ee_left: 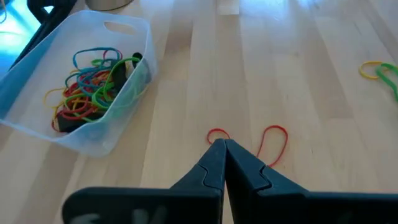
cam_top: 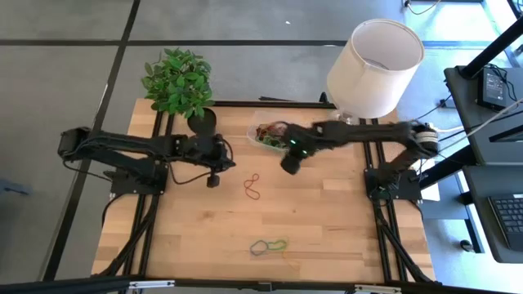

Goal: Pick and place rubber bands into bin
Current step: Put the red rubber band into the transparent bin

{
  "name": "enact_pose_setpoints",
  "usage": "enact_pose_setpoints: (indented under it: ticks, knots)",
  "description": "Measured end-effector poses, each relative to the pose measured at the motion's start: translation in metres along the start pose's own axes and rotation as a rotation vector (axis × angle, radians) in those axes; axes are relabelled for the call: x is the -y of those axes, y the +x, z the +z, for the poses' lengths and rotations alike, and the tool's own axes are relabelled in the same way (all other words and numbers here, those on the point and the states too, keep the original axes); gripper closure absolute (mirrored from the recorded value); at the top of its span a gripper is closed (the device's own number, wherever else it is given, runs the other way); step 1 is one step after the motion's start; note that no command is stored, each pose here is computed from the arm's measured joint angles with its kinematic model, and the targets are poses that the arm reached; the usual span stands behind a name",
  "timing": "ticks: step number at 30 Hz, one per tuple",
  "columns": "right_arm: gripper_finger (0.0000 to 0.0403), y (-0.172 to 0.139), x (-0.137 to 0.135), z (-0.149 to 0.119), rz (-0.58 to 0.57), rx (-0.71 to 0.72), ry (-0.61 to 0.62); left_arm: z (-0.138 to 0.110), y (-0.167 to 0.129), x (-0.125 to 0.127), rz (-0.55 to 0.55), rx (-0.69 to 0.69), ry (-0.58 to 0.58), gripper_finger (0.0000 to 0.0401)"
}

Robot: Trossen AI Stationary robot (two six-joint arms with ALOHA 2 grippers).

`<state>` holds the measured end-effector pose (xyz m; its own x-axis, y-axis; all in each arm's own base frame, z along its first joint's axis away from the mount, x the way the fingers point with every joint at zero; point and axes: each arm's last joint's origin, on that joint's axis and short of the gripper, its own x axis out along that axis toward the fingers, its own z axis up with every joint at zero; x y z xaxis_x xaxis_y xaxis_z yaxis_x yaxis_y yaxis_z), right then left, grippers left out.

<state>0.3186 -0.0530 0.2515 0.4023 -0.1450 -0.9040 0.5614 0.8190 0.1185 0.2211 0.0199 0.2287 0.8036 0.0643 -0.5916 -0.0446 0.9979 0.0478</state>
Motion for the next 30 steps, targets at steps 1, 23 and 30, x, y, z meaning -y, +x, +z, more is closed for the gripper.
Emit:
enact_pose_setpoints:
  ticks: [1, 23, 30]
  knots:
    - [0.0386, -0.005, -0.002, -0.011, 0.015, 0.013, 0.002, 0.003, 0.003, 0.002, 0.004, -0.009, 0.005, 0.0399]
    - [0.0399, -0.029, 0.008, -0.182, 0.201, -0.021, 0.047, 0.044, 0.109, 0.027, 0.053, -0.385, -0.28, 0.0253]
    - [0.0392, -0.019, 0.009, -0.195, 0.206, -0.029, 0.016, 0.021, 0.138, 0.028, 0.146, -0.465, -0.322, 0.022]
